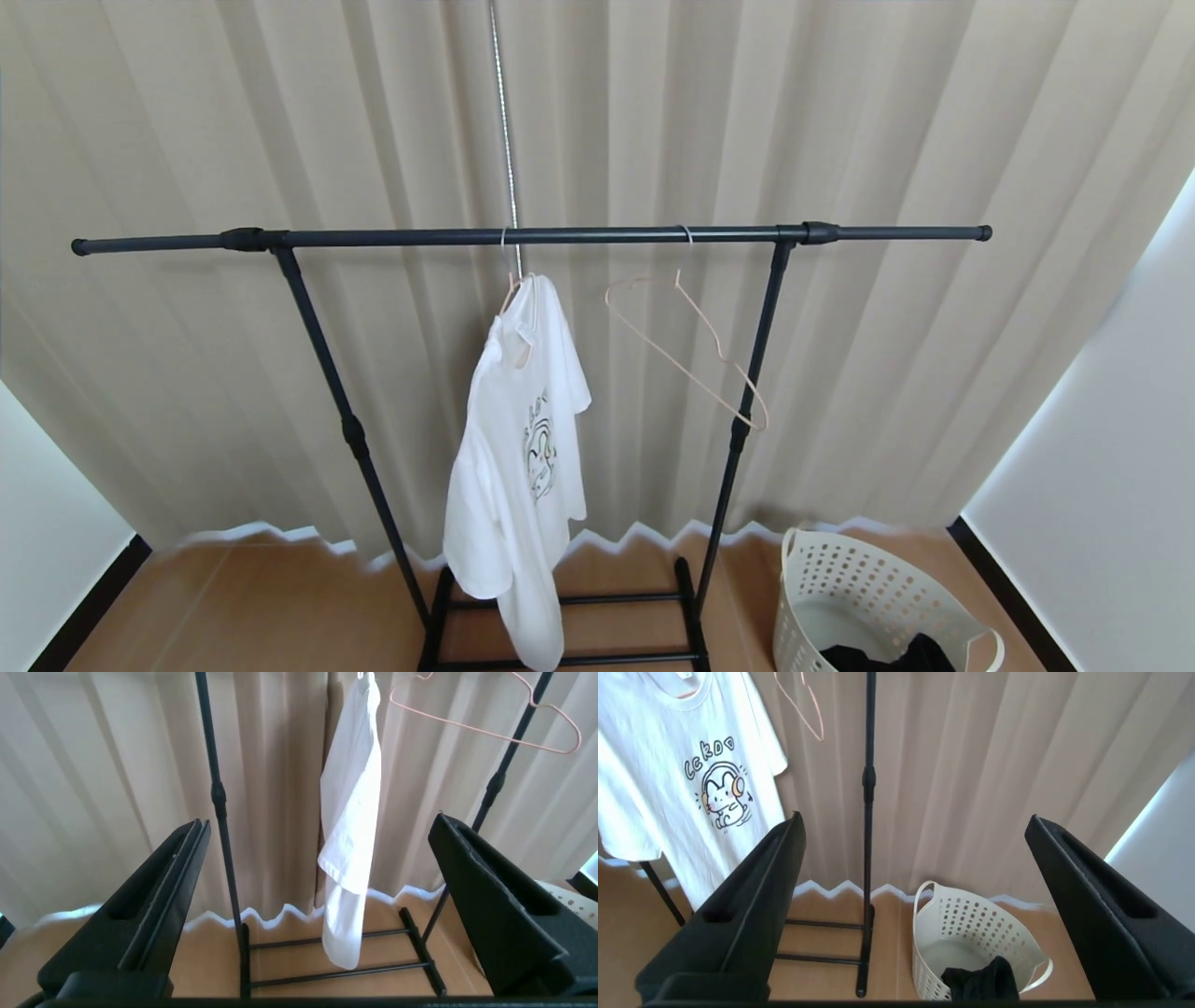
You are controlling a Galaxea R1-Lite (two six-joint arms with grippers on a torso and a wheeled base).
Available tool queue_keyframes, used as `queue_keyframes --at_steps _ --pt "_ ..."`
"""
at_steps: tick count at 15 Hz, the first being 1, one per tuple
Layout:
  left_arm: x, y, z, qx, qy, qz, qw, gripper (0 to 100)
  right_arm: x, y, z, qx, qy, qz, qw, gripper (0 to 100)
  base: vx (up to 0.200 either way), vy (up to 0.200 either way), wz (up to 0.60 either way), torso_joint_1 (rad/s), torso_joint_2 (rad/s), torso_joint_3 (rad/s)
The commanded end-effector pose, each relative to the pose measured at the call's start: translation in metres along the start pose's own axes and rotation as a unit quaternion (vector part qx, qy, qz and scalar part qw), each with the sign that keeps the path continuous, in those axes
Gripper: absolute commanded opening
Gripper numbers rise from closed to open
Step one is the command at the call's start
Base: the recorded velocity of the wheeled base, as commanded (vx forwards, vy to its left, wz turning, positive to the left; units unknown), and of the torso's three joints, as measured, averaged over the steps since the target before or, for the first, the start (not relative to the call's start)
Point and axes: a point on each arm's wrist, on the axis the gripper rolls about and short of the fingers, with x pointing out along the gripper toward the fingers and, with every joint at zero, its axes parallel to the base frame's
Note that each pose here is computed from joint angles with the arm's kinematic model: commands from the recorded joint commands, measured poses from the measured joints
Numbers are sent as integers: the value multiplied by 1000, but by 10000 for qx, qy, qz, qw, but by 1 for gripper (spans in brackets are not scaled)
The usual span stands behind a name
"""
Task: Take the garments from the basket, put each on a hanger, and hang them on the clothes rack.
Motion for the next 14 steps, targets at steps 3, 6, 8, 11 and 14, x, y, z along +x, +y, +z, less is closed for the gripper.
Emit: queue_keyframes --at_steps 3,6,8,11,14 --pt "0 0 0 0 8 2 10000 100 0 0 0 -8 10 3 10000 100 0 0 0 -144 341 183" --pt "0 0 0 0 8 2 10000 100 0 0 0 -8 10 3 10000 100 0 0 0 -150 346 194" --pt "0 0 0 0 8 2 10000 100 0 0 0 -8 10 3 10000 100 0 0 0 -139 344 193" --pt "0 0 0 0 8 2 10000 100 0 0 0 0 10 3 10000 100 0 0 0 -145 352 204" --pt "0 0 0 -7 8 2 10000 100 0 0 0 0 11 -4 10000 100 0 0 0 -157 380 220"
